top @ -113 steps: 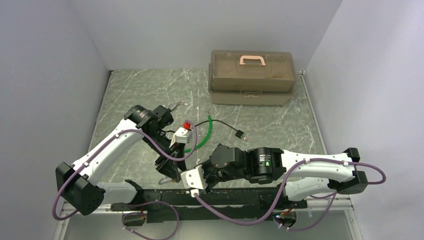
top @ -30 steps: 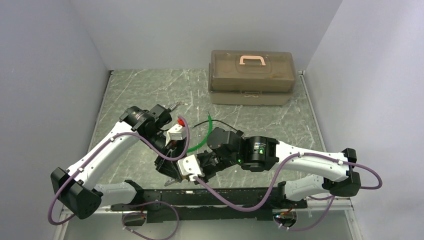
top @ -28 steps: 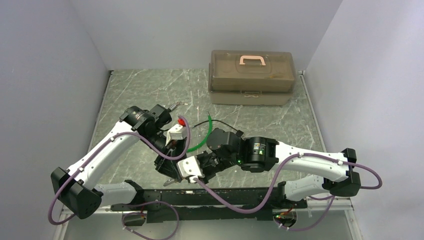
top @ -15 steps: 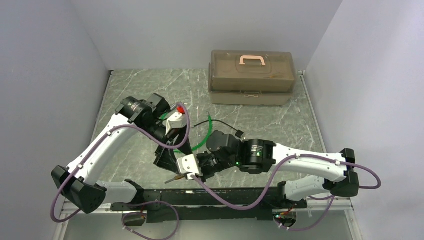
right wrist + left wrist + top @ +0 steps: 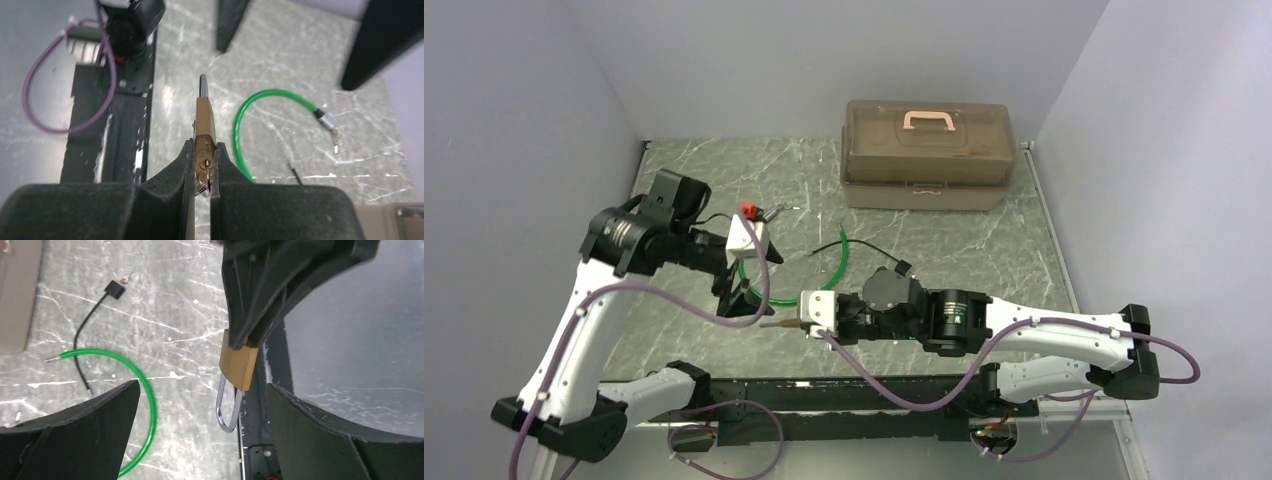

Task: Unlock with the key
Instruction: Unlock the lock.

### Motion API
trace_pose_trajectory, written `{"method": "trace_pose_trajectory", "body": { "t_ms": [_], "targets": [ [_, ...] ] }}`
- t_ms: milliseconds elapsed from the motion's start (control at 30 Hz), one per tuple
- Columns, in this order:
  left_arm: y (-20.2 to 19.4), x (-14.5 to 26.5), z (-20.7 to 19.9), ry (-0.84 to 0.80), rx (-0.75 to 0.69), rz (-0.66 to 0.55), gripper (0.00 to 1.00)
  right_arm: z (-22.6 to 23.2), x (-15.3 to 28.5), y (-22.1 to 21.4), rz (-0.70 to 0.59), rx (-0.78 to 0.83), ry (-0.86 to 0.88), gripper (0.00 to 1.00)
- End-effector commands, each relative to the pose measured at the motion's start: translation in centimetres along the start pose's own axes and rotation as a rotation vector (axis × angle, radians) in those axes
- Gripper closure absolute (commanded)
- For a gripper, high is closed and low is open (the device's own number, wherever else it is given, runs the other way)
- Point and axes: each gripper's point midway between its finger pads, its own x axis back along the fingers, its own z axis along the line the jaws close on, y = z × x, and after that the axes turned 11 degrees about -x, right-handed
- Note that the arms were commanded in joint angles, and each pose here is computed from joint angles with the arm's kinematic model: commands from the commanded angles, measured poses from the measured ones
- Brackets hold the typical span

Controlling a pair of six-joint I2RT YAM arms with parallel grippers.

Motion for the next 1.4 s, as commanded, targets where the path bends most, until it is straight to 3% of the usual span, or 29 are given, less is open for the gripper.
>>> {"method": "trace_pose_trajectory", "body": {
  "t_ms": [0, 300, 533, 600, 700, 733, 800, 867, 1067, 1133, 1167, 1233, 1267, 1367],
  "targets": [
    [-0.6, 0.1, 0.7, 0.105, -0.116, -0.007, 0.01, -3.0, 2.5, 8.6, -0.348, -0.053, -0.155, 1.0],
    [-0.6, -1.1, -1.7, -0.03, -0.094, -0.083, 0.0, -3.3, 2.7, 10.7, -0.469, -0.1, -0.168, 1.0],
    [-2.2, -2.3, -2.5, -0.031, -0.133, -0.027, 0.01, -3.6, 2.3, 12.0, -0.502, -0.087, -0.177, 1.0],
    [-1.6, -2.2, -1.9, 0.013, -0.167, -0.04, 0.08, -3.5, 2.0, 12.0, -0.503, -0.09, -0.173, 1.0],
    [-1.0, -2.1, -1.7, 0.043, -0.202, -0.043, 0.28, -3.5, 1.7, 12.0, -0.503, -0.103, -0.169, 1.0],
    [-1.1, -2.1, -1.7, 0.044, -0.211, -0.036, 0.37, -3.4, 1.6, 12.0, -0.506, -0.108, -0.169, 1.0],
    [-1.3, -2.0, -1.6, 0.058, -0.226, -0.019, 0.65, -3.5, 1.9, 12.1, -0.516, -0.119, -0.174, 1.0],
    [-1.6, -1.8, -1.5, 0.074, -0.239, -0.005, 0.8, -3.6, 2.0, 12.0, -0.516, -0.126, -0.179, 1.0],
    [-2.0, -2.3, -2.3, 0.054, -0.229, 0.003, 0.82, -3.4, 1.7, 12.0, -0.521, -0.136, -0.168, 1.0],
    [-2.0, -2.3, -2.2, 0.063, -0.229, 0.012, 0.99, -3.2, 1.6, 12.4, -0.524, -0.14, -0.152, 1.0],
    [-2.0, -2.2, -2.1, 0.073, -0.23, 0.016, 1.0, -3.2, 1.7, 12.7, -0.525, -0.145, -0.147, 1.0],
    [-2.1, -2.1, -1.9, 0.082, -0.227, 0.03, 1.0, -3.3, 2.4, 13.3, -0.529, -0.162, -0.15, 0.77],
    [-2.0, -2.0, -1.8, 0.084, -0.225, 0.034, 1.0, -3.5, 3.0, 13.6, -0.539, -0.166, -0.159, 0.7],
    [-1.3, -1.7, -1.7, 0.091, -0.223, 0.038, 1.0, -4.1, 5.3, 13.8, -0.556, -0.192, -0.199, 0.62]
  ]
}}
